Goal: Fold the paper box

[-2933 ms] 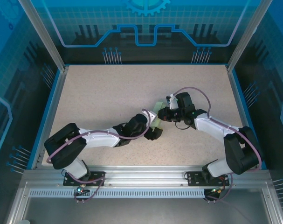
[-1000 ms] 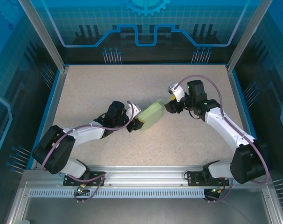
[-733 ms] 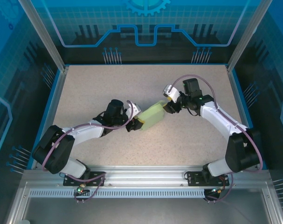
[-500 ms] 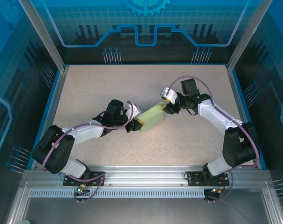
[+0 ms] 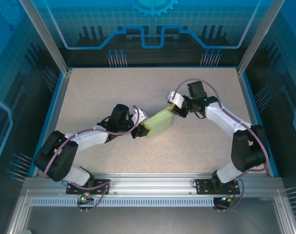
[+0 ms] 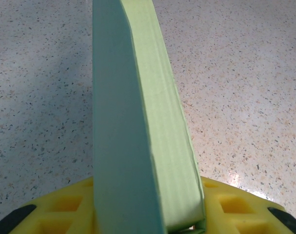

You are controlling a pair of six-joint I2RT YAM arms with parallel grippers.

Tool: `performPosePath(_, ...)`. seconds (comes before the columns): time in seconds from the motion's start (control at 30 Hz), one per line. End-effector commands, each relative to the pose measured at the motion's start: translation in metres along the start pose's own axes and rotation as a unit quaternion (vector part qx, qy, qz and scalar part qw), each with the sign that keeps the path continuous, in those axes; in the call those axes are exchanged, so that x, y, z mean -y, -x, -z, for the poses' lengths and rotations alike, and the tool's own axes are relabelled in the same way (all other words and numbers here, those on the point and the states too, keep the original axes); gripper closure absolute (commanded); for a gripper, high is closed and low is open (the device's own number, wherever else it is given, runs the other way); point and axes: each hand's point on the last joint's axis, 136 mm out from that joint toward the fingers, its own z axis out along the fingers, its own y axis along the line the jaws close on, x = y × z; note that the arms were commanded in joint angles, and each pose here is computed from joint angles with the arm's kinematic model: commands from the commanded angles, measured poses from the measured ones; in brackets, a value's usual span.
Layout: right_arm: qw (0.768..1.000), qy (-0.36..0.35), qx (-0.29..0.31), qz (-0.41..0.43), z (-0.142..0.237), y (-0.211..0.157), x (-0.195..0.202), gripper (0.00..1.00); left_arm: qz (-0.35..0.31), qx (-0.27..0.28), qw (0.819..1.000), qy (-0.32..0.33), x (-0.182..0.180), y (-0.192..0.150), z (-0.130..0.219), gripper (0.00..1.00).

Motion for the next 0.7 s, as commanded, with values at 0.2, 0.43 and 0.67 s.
performPosePath(0.2,0.999,0.002,-0.020,-0.037,0.001,0.013,-0.005,0.93,-0.017,0.012,1.000,0.006,-0.005,0.008,0.001,0.69)
performPosePath(0.43,0.981,-0.050,-0.085,-0.170,0.010,0.017,-0.003,0.95,-0.018,0.012,0.999,0.032,-0.013,0.010,0.001,0.69)
performPosePath(0.67,0.955,-0.079,-0.115,-0.262,0.013,0.014,-0.019,0.95,-0.017,0.009,0.999,0.049,-0.016,0.010,-0.001,0.69)
